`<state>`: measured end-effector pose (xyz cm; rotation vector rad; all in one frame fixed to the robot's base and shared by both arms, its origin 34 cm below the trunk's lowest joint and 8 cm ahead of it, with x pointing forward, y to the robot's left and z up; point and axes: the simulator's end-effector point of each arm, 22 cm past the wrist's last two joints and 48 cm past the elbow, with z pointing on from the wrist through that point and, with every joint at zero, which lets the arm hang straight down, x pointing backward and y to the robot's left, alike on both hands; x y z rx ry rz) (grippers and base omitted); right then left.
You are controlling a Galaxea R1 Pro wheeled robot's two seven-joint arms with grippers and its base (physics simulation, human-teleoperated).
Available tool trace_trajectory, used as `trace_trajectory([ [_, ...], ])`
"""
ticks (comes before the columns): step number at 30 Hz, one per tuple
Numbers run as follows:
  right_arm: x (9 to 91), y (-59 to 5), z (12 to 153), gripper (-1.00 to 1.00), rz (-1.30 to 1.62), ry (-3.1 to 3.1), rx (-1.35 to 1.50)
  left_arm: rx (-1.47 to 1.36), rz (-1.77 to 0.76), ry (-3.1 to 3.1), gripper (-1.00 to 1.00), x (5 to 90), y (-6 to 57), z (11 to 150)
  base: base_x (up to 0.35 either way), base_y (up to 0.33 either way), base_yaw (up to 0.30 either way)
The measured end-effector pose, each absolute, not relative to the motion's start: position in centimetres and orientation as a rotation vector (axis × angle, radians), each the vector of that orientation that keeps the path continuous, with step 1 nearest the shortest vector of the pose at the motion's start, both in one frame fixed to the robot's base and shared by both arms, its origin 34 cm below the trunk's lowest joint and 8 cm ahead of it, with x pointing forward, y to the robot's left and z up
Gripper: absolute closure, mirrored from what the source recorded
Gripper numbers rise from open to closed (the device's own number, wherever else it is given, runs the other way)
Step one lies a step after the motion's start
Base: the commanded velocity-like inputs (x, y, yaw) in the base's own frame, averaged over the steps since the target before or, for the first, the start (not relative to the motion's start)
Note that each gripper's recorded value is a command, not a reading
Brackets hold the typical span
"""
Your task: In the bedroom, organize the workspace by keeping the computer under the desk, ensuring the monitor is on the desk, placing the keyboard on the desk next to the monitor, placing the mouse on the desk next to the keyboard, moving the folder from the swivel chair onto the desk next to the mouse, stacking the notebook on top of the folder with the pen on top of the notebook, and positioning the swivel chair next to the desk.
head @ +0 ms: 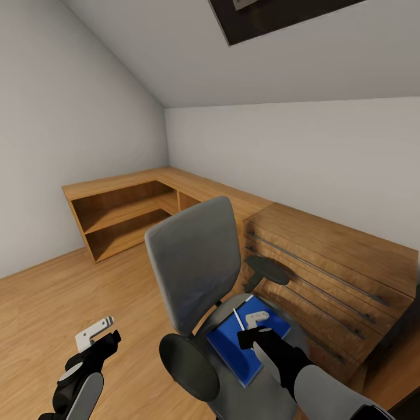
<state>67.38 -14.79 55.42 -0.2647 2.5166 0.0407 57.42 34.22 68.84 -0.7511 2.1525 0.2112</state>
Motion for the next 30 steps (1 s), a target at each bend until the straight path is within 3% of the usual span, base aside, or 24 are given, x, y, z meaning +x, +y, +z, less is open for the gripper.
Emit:
trace_trajectory([
  [21, 68.7, -14.8, 59.4, 1.00, 0.050, 2.483, -0.253, -0.749, 0.213, 2.155, -1.00, 57.7, 34.3, 71.7, -0.005, 0.000, 0.000],
  [30, 74.8, -17.9, 68.8, 1.00, 0.071, 2.300, -0.128, -0.745, 0.210, 2.157, -1.00, 57.9, 34.2, 73.3, -0.288, 0.000, 0.000],
])
